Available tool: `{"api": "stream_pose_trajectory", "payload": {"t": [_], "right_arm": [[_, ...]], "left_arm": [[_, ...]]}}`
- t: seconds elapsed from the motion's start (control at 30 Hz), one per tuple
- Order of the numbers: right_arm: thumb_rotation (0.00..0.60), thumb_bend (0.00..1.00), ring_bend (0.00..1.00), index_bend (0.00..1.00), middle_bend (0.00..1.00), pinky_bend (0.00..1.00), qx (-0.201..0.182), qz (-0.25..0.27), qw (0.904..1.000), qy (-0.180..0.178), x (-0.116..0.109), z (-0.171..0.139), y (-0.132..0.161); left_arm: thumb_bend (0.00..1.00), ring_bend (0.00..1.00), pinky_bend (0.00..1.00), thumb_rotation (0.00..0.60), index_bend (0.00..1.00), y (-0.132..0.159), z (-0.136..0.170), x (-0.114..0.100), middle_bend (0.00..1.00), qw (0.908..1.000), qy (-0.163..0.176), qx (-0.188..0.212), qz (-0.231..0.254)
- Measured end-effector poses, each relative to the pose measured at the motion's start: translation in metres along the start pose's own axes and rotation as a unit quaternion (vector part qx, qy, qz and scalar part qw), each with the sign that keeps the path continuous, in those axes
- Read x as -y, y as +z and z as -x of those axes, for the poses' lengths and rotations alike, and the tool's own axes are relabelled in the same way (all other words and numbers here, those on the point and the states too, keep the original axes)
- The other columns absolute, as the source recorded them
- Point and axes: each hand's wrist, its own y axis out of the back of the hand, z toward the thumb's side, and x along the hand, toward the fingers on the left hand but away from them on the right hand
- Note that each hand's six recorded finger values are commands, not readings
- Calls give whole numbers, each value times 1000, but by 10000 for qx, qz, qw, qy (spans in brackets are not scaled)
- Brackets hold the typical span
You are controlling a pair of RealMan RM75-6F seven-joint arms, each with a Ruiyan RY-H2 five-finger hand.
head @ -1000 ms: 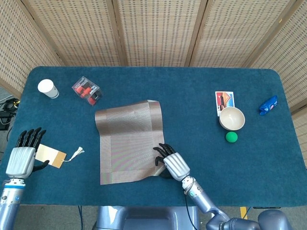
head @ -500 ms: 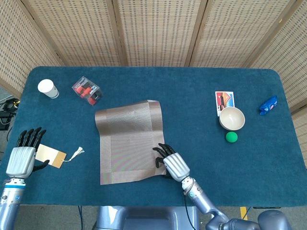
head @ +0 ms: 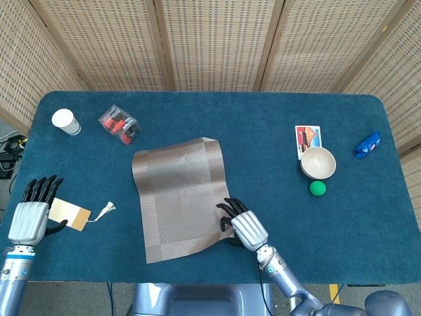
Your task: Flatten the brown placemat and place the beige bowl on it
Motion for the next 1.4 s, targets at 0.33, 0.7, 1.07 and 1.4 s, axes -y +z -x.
{"api": "stream_pose_trajectory", "payload": {"t": [0.33, 0.7, 1.07, 1.4], "right_arm": [[600, 618, 131, 669, 268, 166, 356, -384, 9981, -322, -42, -18, -39], [600, 603, 136, 672, 272, 166, 803, -1045, 9909, -272, -78, -27, -85], [600, 601, 138, 674, 276, 166, 1006, -2102, 9725, -21, -108, -32, -117], [600, 576, 138, 674, 276, 155, 1061, -2914, 9496, 456, -133, -36, -138]], "left_arm": [[169, 0, 0, 600, 74, 3, 1, 0, 0, 10000, 6, 42, -13], [169, 0, 0, 600, 74, 5, 1, 2, 0, 10000, -12, 48, -58], [168, 0, 0, 600, 74, 4, 0, 3, 0, 10000, -5, 12, -72], [169, 0, 0, 600, 74, 3, 0, 1, 0, 10000, 19, 1, -56]]}}
